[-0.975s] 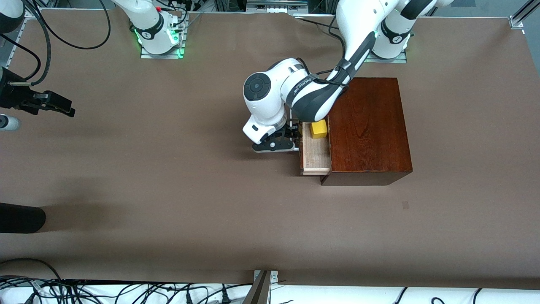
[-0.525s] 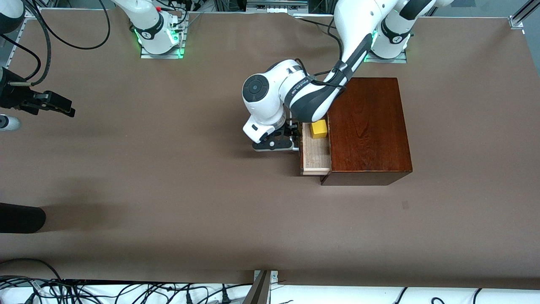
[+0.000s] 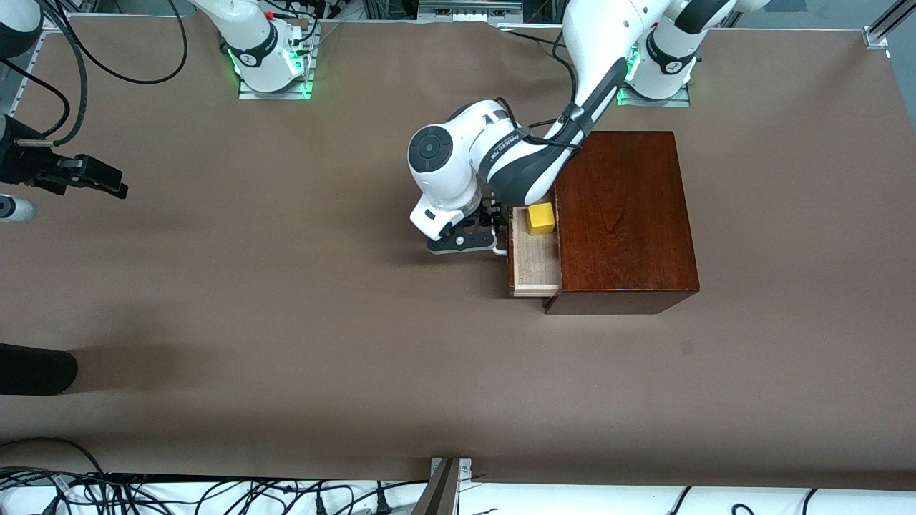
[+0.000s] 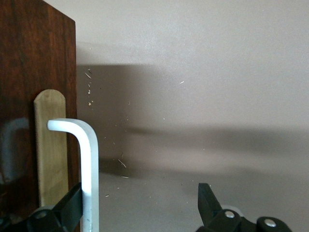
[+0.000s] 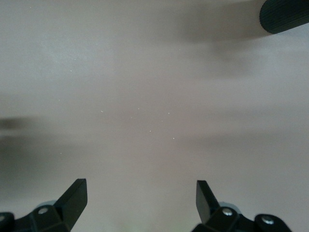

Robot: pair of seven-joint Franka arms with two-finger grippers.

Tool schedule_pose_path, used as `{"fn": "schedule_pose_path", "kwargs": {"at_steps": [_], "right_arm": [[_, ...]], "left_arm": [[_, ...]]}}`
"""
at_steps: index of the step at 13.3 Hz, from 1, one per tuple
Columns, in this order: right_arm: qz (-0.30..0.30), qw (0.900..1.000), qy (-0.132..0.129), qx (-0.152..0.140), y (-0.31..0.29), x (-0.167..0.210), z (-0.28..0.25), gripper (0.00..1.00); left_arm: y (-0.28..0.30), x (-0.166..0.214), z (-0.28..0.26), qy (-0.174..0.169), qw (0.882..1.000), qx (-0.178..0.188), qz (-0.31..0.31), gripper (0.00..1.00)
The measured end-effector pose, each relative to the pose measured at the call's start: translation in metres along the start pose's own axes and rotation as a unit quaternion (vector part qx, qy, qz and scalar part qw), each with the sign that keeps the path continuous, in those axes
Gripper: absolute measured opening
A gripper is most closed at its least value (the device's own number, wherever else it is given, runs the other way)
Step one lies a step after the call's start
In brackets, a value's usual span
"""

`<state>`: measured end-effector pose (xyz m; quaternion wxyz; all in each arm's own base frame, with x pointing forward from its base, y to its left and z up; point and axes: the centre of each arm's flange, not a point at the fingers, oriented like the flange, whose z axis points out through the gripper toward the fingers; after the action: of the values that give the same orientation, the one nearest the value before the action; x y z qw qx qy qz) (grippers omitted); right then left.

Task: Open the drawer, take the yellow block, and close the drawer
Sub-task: 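Pull the drawer further open with the left gripper, then release the handle and lift the left gripper away while the right gripper approaches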

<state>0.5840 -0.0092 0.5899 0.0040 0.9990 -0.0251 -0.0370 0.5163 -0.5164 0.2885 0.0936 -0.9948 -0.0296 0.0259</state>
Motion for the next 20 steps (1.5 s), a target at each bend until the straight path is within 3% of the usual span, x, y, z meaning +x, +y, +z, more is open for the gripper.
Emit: {"fn": "schedule_pose_path", "kwargs": {"at_steps": [7,12,16,20], "right_arm": [[0.000,1.000,0.000,0.000,0.000,0.000,0.000,1.00],[0.001,1.000,0.000,0.000,0.001,0.000,0.000,1.00],[0.001,1.000,0.000,0.000,0.001,0.000,0.000,1.00],[0.000,1.000,0.000,0.000,0.001,0.000,0.000,1.00]], "left_arm": [[0.007,-0.003,-0.005,0.005,1.000,-0.013,-0.024,1.00],[0.023,-0.010,-0.026,-0.013,0.997,-0.060,-0.049,1.00],[0.028,-0.012,-0.032,-0.011,0.996,-0.067,-0.053,1.00],[0.002,0.000,-0.083,-0.004,0.996,-0.072,-0.060,1.00]]}}
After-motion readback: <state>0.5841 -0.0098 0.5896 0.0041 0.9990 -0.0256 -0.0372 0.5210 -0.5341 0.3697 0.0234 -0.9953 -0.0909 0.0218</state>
